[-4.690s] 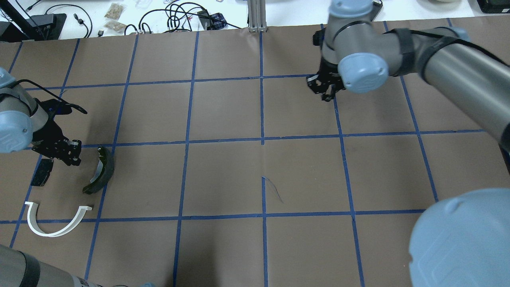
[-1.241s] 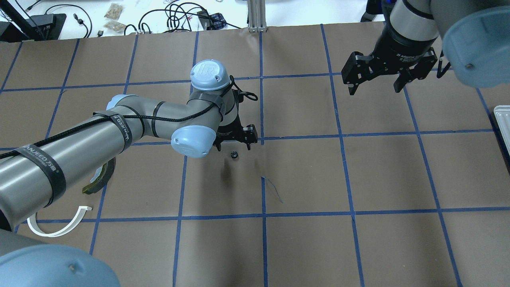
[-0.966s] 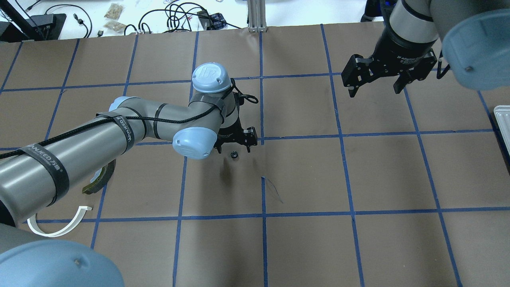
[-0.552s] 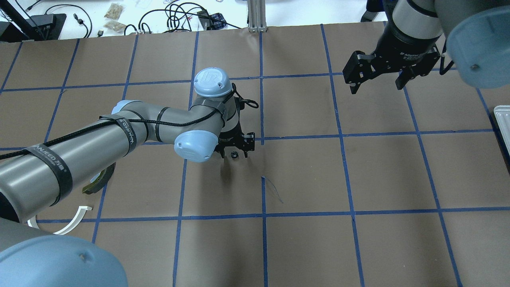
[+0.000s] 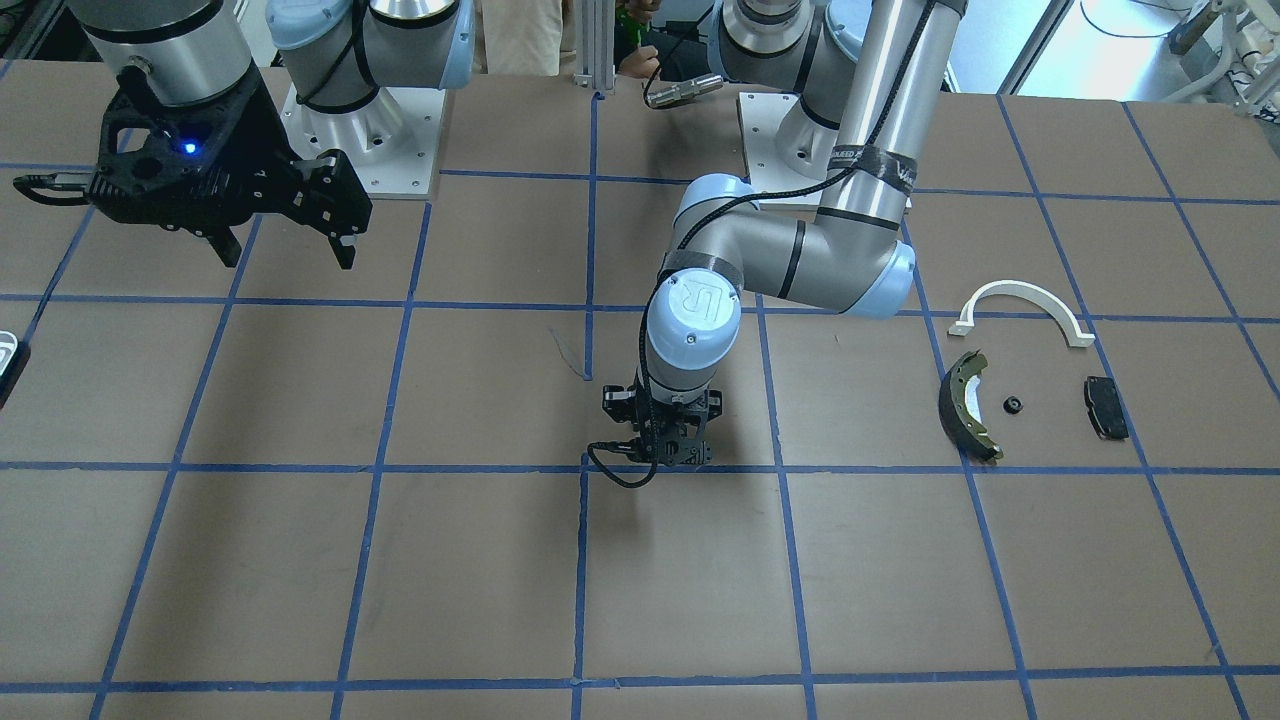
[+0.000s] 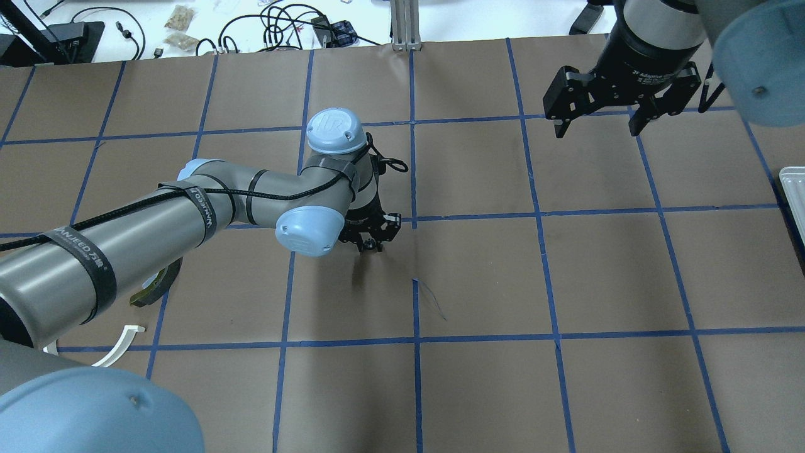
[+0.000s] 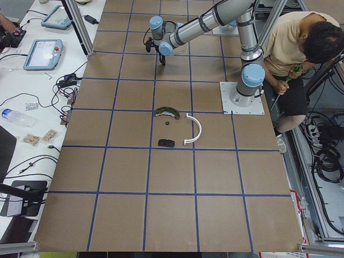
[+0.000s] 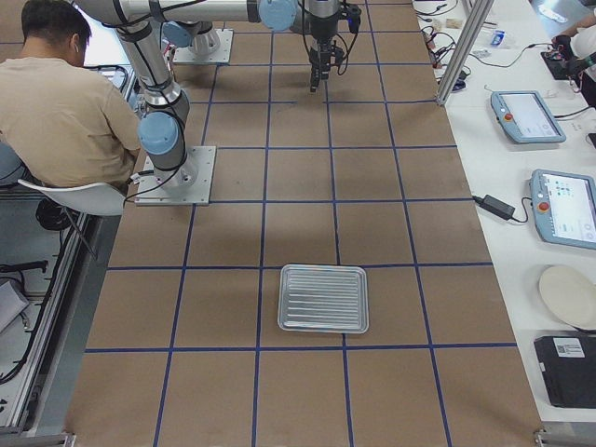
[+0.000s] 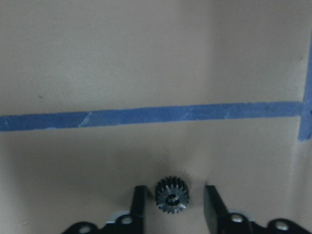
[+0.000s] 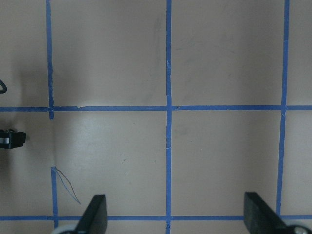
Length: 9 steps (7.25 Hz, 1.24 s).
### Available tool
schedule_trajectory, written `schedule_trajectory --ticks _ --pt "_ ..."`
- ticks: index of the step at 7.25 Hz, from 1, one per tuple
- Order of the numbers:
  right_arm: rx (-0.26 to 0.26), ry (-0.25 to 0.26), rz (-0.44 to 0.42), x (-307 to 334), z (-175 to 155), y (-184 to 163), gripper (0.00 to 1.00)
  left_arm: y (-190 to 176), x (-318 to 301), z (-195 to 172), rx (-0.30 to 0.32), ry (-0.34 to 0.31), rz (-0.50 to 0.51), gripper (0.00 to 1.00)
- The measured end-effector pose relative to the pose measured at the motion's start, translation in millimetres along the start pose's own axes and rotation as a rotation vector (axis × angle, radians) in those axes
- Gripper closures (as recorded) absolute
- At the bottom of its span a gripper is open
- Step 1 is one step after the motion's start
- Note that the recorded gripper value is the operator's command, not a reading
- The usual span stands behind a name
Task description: Place bearing gear from tray to pile
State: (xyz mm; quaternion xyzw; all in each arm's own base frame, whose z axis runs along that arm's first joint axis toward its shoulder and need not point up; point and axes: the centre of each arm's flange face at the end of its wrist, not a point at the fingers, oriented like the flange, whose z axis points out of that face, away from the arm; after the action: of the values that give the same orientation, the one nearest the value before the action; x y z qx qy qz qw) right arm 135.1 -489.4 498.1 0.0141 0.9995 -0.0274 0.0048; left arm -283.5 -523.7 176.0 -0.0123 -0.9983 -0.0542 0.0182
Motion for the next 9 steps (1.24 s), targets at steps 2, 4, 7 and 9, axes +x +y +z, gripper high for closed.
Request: schedule_trajectory --ticks 2,4,7,9 --pt "-0.006 -0.002 0.003 -0.2 0.1 1.6 0.00 -22.8 -26.2 -33.7 0.039 -0.008 -0.008 1.00" --pt "-0.006 -0.002 0.004 -0.2 0.1 1.8 0.00 -64.1 -93.2 -98.6 0.035 -0.010 -0.022 1.00" --pt "-0.008 0.002 0.004 0.2 0.5 2.2 0.00 -94.0 -246.5 -166.6 -0.005 -0.012 0.025 1.00" --pt "-0.008 0.003 0.003 0.4 0.7 2.2 0.00 -79.8 -364.7 -164.5 -0.045 0.019 0.048 1.00"
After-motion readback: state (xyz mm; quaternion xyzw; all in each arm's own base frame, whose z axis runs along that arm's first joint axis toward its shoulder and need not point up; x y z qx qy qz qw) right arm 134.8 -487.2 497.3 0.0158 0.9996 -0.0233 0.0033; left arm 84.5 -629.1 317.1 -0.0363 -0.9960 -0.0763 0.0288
